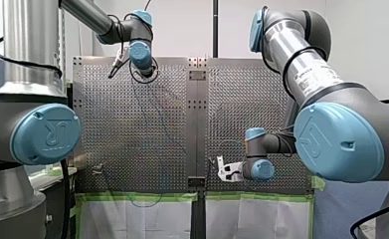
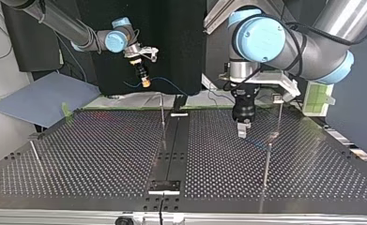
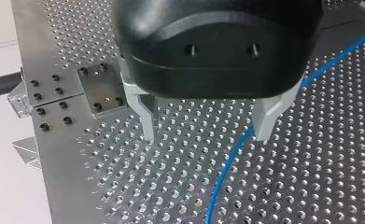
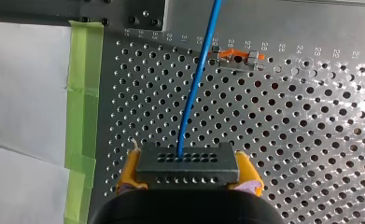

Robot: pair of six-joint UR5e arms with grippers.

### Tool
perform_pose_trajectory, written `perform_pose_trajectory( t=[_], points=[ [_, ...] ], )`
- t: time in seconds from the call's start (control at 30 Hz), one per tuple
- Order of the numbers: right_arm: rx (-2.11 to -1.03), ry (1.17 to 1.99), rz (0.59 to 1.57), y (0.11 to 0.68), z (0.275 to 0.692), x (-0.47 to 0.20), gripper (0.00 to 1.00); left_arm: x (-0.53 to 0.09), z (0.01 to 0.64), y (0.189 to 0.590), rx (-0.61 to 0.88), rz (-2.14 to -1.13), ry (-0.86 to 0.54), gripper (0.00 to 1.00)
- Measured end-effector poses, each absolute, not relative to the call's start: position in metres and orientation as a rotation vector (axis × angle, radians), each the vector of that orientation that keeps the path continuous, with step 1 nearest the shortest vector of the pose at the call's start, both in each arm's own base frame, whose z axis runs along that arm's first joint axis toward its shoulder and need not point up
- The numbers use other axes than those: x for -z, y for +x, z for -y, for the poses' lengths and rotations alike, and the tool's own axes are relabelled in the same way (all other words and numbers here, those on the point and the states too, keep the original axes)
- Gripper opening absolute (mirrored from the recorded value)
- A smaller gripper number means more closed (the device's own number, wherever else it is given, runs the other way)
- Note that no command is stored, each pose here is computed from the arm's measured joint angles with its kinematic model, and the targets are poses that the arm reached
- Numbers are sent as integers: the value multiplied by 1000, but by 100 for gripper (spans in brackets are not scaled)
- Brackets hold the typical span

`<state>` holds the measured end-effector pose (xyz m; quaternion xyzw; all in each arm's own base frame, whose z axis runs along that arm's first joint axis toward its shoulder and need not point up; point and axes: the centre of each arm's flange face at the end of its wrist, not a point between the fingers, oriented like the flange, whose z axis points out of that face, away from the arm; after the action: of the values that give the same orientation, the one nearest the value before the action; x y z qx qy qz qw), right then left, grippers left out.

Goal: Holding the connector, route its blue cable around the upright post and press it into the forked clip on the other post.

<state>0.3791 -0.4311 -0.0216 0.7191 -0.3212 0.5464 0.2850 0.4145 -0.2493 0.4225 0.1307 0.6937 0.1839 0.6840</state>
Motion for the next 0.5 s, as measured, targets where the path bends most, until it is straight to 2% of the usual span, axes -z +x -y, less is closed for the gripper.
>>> perform_pose_trajectory(
  t=[0.5],
  points=[
    [-1463, 1921, 858, 379, 431, 21, 0, -399, 253, 427, -434, -1591, 314, 100]
  ],
)
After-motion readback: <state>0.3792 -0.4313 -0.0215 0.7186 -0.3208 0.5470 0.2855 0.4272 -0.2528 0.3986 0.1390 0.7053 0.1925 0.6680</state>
